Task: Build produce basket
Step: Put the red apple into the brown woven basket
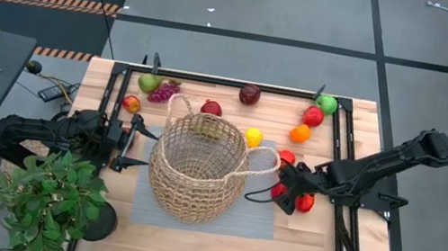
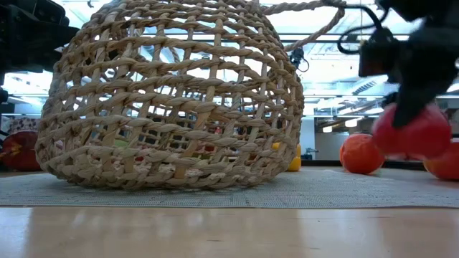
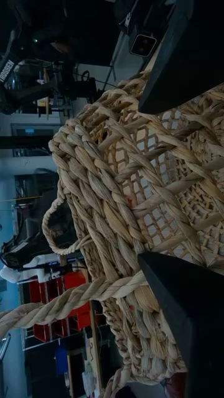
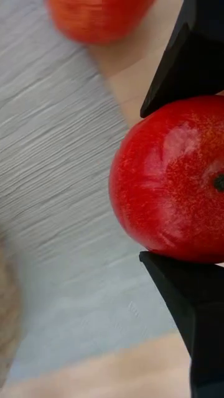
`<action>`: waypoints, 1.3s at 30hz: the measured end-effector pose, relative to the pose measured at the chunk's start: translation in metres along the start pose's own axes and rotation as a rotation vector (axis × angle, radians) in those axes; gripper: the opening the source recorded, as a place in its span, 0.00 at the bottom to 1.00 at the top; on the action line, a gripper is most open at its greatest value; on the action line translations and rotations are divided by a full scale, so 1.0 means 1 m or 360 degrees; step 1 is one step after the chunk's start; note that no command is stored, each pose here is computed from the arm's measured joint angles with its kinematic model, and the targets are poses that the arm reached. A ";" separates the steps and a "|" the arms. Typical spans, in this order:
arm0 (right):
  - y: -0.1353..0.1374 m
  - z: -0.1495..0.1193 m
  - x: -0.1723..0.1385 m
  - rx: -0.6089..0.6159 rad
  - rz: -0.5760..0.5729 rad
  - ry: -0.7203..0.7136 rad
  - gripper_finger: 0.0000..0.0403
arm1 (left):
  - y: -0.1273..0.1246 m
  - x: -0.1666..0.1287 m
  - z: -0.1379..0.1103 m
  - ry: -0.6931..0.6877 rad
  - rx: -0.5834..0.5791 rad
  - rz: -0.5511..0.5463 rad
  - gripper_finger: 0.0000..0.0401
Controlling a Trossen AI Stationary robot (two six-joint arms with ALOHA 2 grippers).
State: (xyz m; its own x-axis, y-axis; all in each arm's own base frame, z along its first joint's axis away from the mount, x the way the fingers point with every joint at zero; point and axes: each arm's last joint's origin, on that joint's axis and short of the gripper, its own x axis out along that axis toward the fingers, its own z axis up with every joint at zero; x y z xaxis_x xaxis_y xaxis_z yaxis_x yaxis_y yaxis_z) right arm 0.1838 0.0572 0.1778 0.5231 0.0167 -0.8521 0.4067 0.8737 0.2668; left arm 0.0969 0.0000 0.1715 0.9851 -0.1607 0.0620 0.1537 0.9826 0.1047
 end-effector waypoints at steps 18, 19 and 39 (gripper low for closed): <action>0.015 0.031 -0.106 0.0228 0.1061 -0.0449 0.88 | 0.000 0.000 0.000 0.0000 -0.0001 0.0000 0.97; 0.015 0.032 -0.110 0.0222 0.1105 -0.0489 0.88 | 0.000 0.000 0.000 0.0000 -0.0001 0.0000 0.97; 0.006 0.082 -0.176 -0.0257 0.0891 -0.1189 0.88 | 0.000 0.000 0.000 -0.0001 0.0000 0.0000 0.97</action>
State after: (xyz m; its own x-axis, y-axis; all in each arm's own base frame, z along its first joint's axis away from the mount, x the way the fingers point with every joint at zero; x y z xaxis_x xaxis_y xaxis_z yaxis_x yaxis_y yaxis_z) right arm 0.1559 0.0199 0.3664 0.9777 0.1872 -0.0955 -0.1279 0.8906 0.4364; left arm 0.0969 0.0000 0.1715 0.9850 -0.1606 0.0626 0.1536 0.9826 0.1044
